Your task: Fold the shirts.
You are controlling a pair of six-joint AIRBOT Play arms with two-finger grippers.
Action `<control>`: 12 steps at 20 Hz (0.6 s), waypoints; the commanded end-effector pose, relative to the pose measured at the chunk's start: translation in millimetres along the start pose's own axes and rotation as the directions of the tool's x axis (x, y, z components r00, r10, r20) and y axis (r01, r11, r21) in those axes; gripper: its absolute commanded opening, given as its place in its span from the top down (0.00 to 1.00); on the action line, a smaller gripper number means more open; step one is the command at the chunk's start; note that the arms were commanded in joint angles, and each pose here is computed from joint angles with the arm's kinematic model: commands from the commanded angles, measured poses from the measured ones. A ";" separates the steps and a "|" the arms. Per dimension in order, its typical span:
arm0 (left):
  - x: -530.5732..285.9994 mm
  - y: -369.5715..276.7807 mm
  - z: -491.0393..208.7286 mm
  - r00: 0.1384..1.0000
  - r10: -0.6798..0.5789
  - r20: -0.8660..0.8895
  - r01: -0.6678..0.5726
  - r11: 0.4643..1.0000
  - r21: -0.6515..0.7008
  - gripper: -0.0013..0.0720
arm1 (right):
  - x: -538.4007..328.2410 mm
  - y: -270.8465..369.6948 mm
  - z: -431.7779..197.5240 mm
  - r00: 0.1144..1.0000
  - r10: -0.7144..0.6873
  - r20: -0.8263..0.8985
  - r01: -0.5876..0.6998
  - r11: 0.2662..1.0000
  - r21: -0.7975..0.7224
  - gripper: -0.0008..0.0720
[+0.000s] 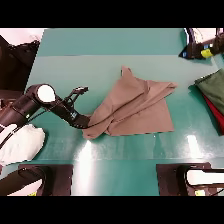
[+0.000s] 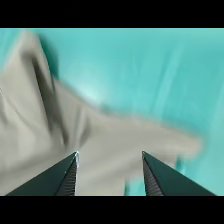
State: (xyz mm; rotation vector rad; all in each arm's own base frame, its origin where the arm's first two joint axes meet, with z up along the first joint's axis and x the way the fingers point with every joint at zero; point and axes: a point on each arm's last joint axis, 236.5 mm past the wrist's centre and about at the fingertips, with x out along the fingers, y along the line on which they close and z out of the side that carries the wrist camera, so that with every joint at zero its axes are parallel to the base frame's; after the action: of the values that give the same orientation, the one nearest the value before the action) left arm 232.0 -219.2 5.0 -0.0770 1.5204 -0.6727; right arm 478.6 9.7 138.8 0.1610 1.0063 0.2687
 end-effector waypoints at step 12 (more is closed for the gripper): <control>2.7 -7.6 19.9 0.995 -0.016 0.095 0.015 1.000 0.014 0.94 | 31.6 -17.9 -305.3 0.839 0.110 -0.533 0.084 0.941 0.327 0.57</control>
State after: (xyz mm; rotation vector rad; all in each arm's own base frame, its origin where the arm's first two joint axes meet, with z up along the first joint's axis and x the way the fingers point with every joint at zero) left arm 246.2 -233.3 7.3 -0.1092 1.4318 -0.6814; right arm 267.5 -0.3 -25.5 0.3975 1.5661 0.1664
